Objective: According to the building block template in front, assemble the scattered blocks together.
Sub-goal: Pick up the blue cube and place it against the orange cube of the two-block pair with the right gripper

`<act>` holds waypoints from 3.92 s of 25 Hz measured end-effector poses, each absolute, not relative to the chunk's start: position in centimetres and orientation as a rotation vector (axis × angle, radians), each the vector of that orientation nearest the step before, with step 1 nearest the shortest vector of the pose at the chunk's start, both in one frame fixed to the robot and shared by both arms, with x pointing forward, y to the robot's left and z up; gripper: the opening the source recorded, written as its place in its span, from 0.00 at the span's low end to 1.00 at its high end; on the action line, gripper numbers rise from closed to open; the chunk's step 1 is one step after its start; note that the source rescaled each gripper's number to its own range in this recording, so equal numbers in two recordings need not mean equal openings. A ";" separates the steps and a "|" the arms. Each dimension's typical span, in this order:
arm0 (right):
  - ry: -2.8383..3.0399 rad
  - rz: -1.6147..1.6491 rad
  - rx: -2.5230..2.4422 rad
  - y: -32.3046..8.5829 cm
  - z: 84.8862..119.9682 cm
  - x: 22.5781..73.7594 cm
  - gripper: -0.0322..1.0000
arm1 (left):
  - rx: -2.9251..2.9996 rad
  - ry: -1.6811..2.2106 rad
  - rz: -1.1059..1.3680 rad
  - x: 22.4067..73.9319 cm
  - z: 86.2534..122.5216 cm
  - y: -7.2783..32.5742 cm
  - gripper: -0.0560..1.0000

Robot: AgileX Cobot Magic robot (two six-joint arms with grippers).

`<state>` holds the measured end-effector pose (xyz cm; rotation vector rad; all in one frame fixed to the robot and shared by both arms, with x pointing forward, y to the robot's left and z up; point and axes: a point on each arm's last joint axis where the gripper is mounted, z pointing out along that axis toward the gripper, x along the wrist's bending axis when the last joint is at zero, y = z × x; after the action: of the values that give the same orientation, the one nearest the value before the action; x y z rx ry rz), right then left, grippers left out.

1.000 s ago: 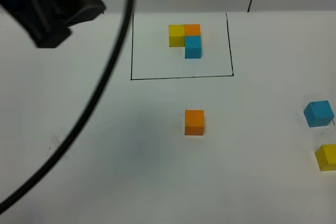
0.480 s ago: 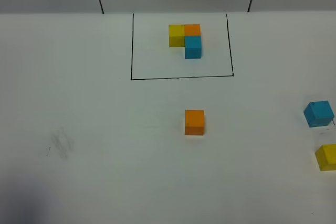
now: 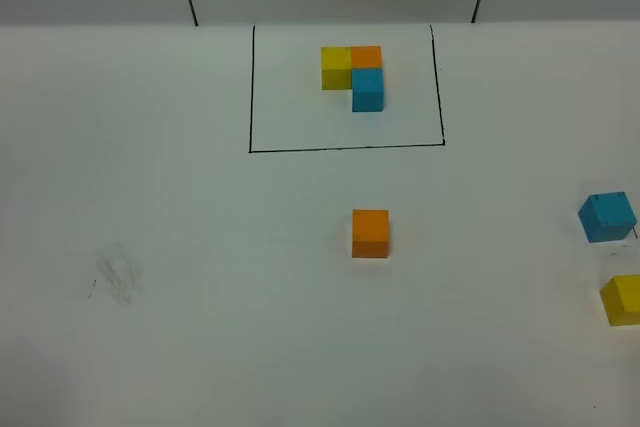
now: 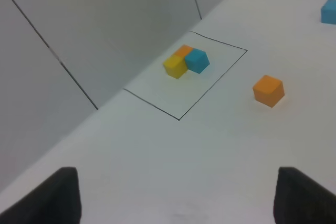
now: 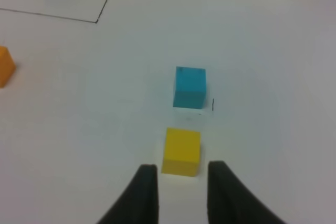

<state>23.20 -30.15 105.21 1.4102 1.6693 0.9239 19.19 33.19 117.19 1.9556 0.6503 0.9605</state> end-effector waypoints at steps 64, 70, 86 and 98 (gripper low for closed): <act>1.621 0.937 1.481 -30.3 105.2 23.3 0.03 | 1.626 1.610 0.862 22.7 104.5 30.1 0.60; 1.549 0.785 1.730 -31.2 105.5 26.0 0.15 | 1.626 1.610 0.862 22.7 104.5 30.1 0.60; 1.872 0.436 1.829 -29.6 106.0 41.6 0.88 | 1.626 1.610 0.862 22.7 104.5 30.1 0.60; 1.938 0.304 1.984 -30.4 99.5 51.9 0.86 | 1.626 1.610 0.862 22.7 104.5 30.1 0.60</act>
<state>51.87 -30.41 99.53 1.9838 1.9376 0.3040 22.69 30.07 104.46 1.6265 1.6105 0.8620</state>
